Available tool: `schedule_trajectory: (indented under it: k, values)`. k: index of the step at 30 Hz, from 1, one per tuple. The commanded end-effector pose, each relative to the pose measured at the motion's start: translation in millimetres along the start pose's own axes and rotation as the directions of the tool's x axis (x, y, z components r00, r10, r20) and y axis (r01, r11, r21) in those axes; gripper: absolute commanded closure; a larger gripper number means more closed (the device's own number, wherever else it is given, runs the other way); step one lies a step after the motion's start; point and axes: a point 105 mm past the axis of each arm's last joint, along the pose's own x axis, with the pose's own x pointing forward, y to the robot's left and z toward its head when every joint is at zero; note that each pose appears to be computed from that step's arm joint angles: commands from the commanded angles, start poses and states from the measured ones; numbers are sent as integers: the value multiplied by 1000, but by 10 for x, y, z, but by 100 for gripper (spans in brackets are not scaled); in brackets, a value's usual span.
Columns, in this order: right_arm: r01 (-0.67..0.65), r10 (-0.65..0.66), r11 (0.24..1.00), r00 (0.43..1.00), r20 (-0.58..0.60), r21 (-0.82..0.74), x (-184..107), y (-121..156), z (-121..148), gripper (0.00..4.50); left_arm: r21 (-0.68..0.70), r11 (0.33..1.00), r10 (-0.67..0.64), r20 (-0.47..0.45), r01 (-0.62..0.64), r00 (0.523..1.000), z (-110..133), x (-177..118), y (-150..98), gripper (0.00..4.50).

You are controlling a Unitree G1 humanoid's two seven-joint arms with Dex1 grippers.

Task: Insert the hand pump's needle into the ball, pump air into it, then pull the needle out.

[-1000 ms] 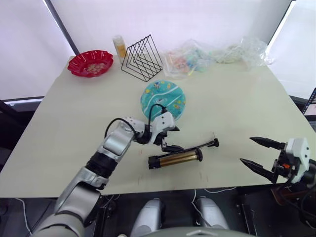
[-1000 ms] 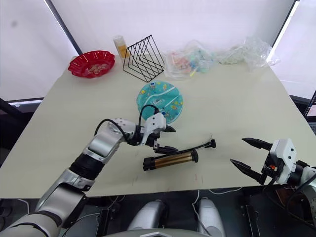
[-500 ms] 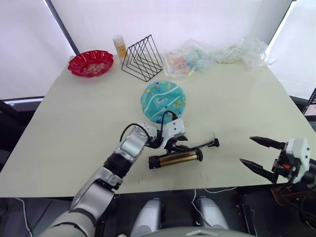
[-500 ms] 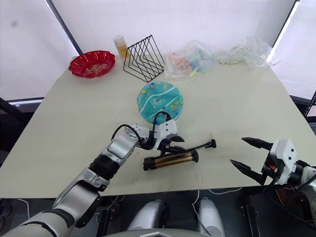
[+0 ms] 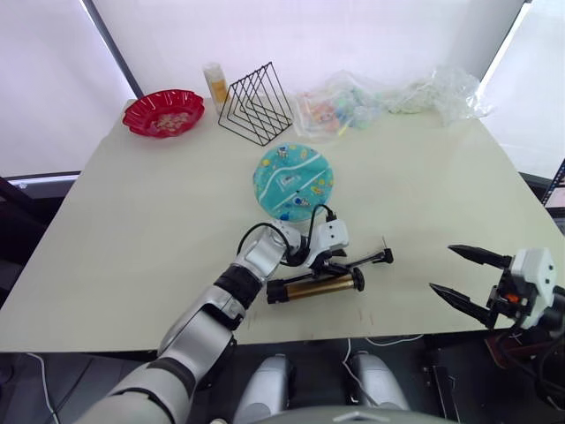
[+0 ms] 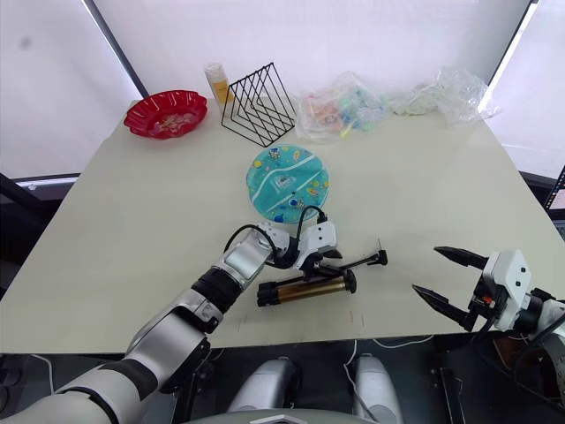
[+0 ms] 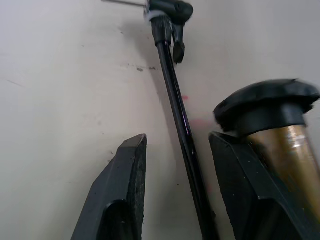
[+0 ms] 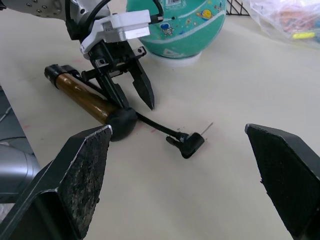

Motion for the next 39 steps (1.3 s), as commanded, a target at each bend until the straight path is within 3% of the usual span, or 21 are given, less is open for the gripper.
schedule_trajectory:
  k: [1, 8, 10, 14, 23, 28, 34, 39]
  values:
    - [19, -18, 999, 1000, 18, -46, -37, -26, 113, 0, 19, 1000, -6, -9, 6, 1000, 27, 54, -3, 237]
    - [33, -33, 999, 999, 9, -39, -70, -20, 76, 0, 25, 1000, -2, -55, 3, 999, -48, 213, -88, 237]
    - [37, -37, 999, 999, 4, -37, -85, -22, 60, 0, 19, 1000, -8, -47, 8, 999, -42, 225, -110, 292]
    - [39, -39, 999, 999, 1, -35, -94, -24, 52, 0, 17, 1000, -22, -36, 23, 999, -25, 231, -151, 446]
    - [54, -54, 999, 998, 36, -6, -31, -27, 116, 0, 27, 1000, 2, 46, -3, 999, 99, 153, -171, 446]
    - [130, -134, 990, 989, 69, 58, 68, -88, 176, 0, 72, 997, 23, 170, -35, 985, 284, 27, -260, 446]
    - [210, -234, 956, 967, 102, 205, 249, -161, 244, 0, 67, 986, 126, 297, -153, 946, 441, -138, -291, 446]
    - [226, -285, 902, 952, 115, 367, 442, -164, 292, 0, 63, 967, 213, 335, -248, 918, 488, -231, -226, 446]
